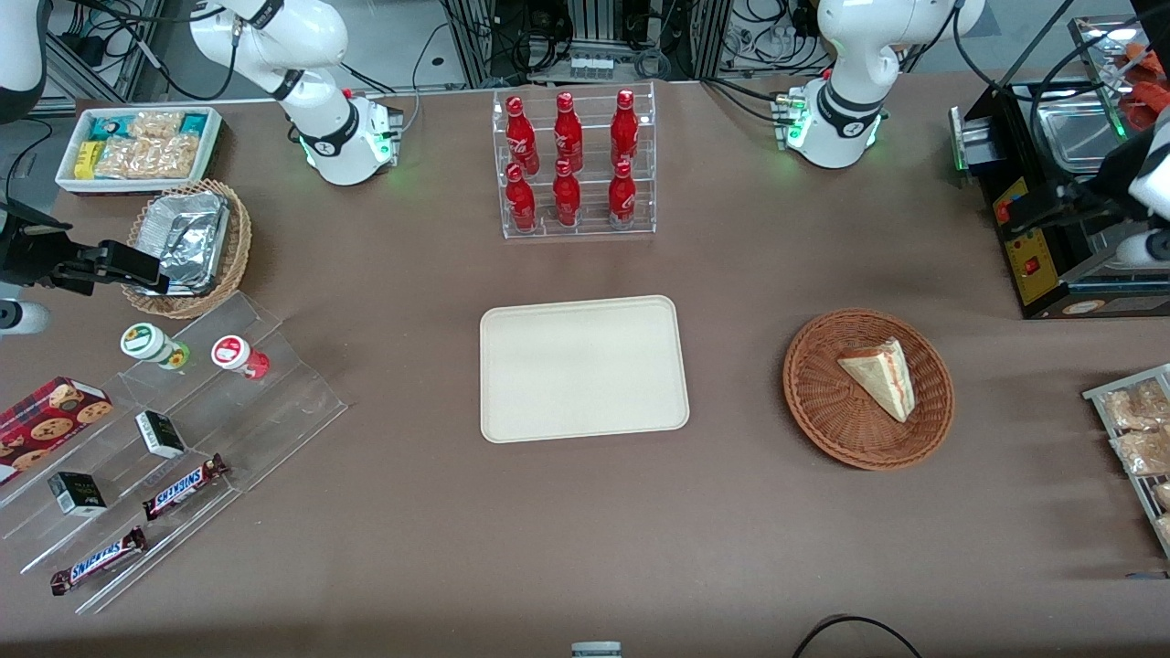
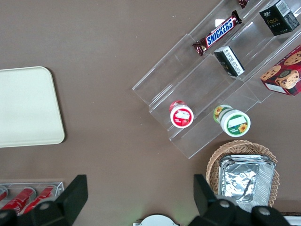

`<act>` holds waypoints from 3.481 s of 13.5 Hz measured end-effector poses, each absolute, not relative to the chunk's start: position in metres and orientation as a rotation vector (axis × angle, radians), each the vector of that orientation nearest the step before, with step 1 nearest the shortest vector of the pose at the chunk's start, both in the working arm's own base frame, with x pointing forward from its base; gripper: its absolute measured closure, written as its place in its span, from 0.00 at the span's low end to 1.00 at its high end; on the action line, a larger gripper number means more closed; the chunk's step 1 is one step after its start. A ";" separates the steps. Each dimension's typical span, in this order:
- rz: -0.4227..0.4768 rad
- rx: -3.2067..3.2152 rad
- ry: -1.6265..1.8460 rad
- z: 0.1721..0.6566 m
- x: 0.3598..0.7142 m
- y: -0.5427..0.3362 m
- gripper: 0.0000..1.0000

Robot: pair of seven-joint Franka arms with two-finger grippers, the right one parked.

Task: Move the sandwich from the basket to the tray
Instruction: 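Move the left gripper over the wicker basket above the wrapped sandwich, then lower the left gripper and close it on the wrapped sandwich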

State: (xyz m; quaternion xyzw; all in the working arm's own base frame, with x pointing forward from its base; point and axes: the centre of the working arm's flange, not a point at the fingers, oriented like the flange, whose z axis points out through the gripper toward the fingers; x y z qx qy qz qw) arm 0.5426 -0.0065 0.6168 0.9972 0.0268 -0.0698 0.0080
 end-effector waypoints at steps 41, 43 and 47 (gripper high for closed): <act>-0.147 2.989 1.012 0.308 0.546 -0.022 0.00; -0.138 2.983 1.026 0.306 0.545 -0.022 0.00; -0.095 2.968 1.048 0.291 0.542 -0.022 0.00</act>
